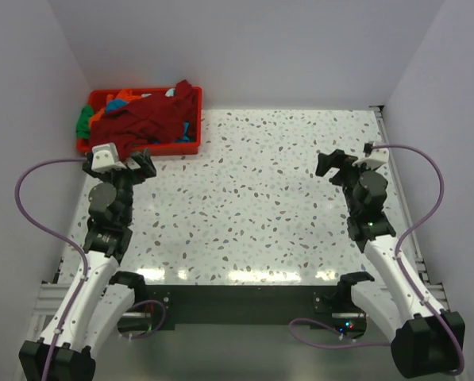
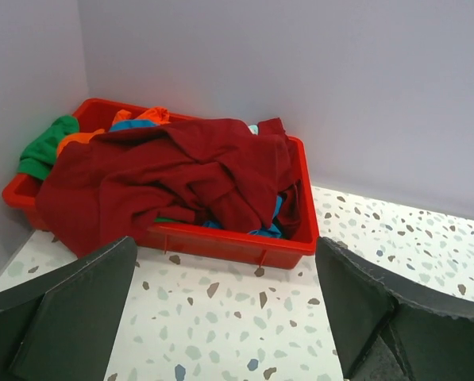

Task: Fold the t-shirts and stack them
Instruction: Grab the tshirt from the pile, then move the tshirt to the center of the board, then flatten the tshirt out

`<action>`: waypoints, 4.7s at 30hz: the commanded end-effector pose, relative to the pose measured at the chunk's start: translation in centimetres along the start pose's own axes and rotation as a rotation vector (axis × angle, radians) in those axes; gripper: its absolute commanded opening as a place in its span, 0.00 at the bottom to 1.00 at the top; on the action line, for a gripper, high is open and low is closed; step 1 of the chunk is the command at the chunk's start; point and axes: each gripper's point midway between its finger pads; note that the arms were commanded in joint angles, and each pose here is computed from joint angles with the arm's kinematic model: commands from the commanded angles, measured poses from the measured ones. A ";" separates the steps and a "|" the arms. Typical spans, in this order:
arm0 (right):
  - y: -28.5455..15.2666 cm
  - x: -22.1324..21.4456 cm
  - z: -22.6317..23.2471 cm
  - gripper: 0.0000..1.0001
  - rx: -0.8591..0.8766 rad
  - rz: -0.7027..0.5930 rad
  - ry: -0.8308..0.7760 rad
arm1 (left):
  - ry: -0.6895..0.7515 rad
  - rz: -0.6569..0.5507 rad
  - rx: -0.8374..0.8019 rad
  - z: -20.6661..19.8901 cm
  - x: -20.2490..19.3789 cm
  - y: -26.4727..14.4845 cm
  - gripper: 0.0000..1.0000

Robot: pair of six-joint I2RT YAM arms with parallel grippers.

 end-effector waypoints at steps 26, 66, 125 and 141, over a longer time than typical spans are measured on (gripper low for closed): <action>-3.1 1.1 0.3 0.99 0.010 0.009 0.034 | 0.176 0.230 0.167 2.2 -8.3 20.0 1.00; -1.9 -0.3 1.5 0.99 0.078 0.045 0.046 | 0.051 -0.163 -0.256 -7.6 11.0 18.1 0.00; 2.6 -21.9 17.5 0.78 0.513 0.673 -0.018 | 0.023 0.561 -0.360 -9.3 -24.5 -3.7 0.75; 2.7 -24.3 20.6 0.00 0.613 0.756 0.037 | -0.080 0.563 -0.537 -13.3 -26.2 -3.3 0.18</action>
Point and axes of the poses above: each gripper's point midway between its finger pads, its own y axis out along the fingers, its own z axis along the line the jaws close on, x = y × z
